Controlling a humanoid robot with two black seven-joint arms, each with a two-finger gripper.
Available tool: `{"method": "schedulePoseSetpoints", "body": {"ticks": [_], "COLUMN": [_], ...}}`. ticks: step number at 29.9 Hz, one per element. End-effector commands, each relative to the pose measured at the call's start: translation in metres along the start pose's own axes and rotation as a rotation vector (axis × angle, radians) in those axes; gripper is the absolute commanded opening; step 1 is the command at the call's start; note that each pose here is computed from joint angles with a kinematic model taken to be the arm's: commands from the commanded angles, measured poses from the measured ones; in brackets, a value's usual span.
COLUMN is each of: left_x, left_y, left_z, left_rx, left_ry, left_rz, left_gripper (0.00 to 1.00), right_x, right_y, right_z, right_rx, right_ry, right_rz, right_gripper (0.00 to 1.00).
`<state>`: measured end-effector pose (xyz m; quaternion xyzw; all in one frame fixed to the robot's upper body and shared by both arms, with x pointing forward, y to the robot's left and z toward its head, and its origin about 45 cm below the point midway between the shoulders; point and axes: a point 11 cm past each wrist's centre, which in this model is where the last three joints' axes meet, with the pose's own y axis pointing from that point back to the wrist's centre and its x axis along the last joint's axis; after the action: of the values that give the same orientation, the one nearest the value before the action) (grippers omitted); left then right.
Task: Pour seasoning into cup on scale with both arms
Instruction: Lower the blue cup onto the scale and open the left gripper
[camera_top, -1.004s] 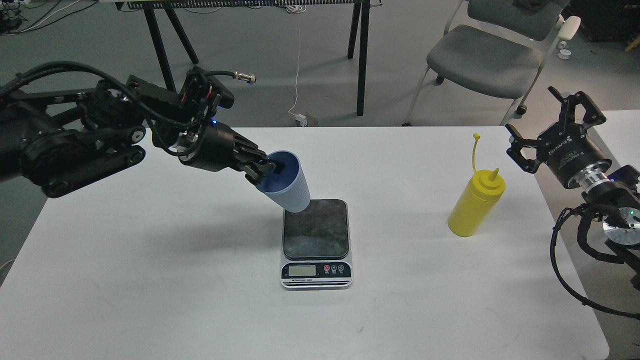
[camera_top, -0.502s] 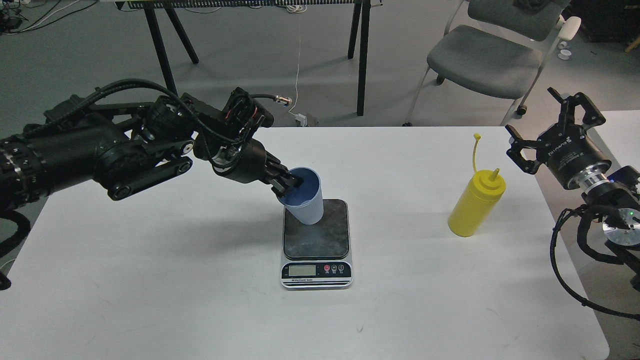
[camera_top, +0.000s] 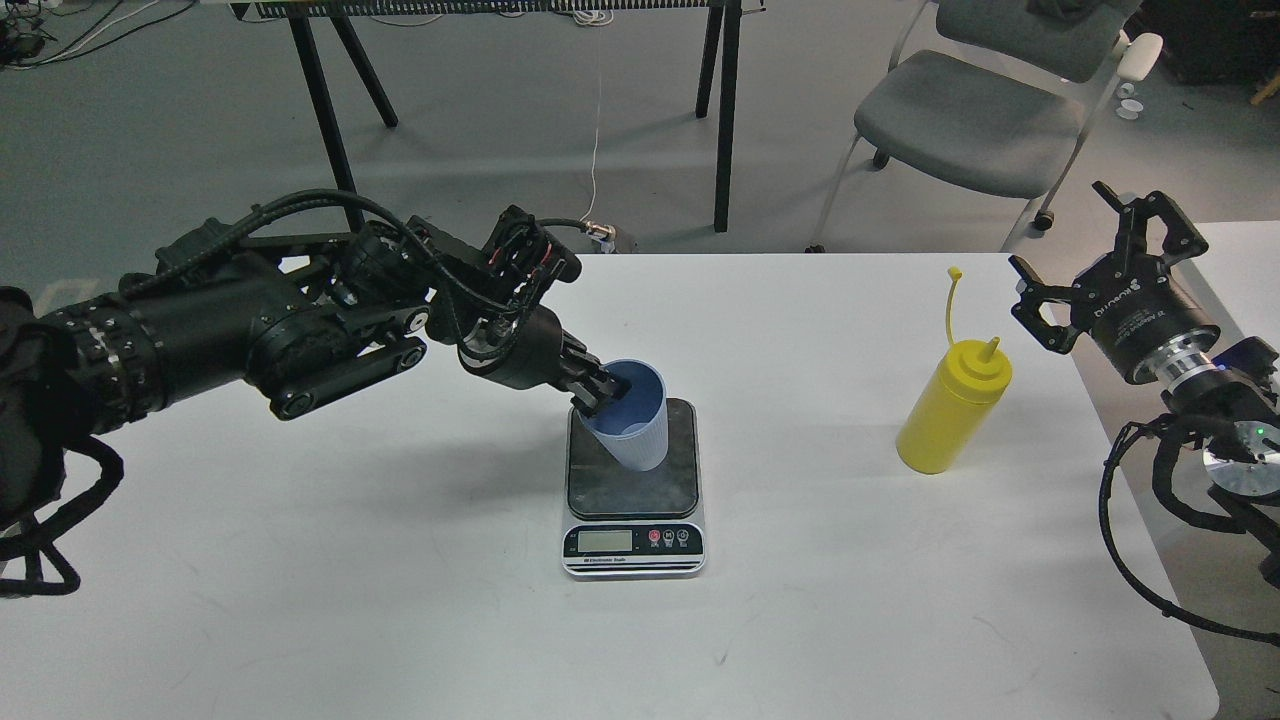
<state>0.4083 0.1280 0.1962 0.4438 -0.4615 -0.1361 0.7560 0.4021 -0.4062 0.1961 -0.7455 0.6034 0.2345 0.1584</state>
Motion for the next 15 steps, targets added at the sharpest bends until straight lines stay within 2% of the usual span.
{"method": "schedulePoseSetpoints", "body": {"ticks": [1,6,7,13,15], "left_x": [-0.0006,-0.0049,-0.0044,0.0001,0.0016], "left_y": [-0.007,-0.011,-0.0109,-0.0107,-0.0098], "left_z": [0.0024,0.0026,0.0027,0.0057,0.0064], "left_rx": [-0.004,-0.006,-0.007,-0.02,-0.029], "left_ry": [0.004,0.014,0.016,0.025,0.041], "left_rz": [-0.004,-0.009,-0.007,0.01,0.022], "left_gripper": [0.09,0.12,0.17,0.61,0.71], "right_x": [-0.0004,-0.0003,-0.0003,0.0008,0.0012], "right_y": [-0.0002,-0.0001,-0.0001,0.0015,0.0019], "right_z": [0.001,0.0014,0.0014,0.0032,0.0037], "right_rx": [-0.001,-0.002,-0.002,-0.005,-0.006], "right_ry": [-0.001,-0.001,-0.001,-0.003,-0.004], "right_rz": [-0.001,-0.001,-0.001,0.002,0.003], "right_gripper": [0.99,0.99,0.99,0.99,0.99]}}
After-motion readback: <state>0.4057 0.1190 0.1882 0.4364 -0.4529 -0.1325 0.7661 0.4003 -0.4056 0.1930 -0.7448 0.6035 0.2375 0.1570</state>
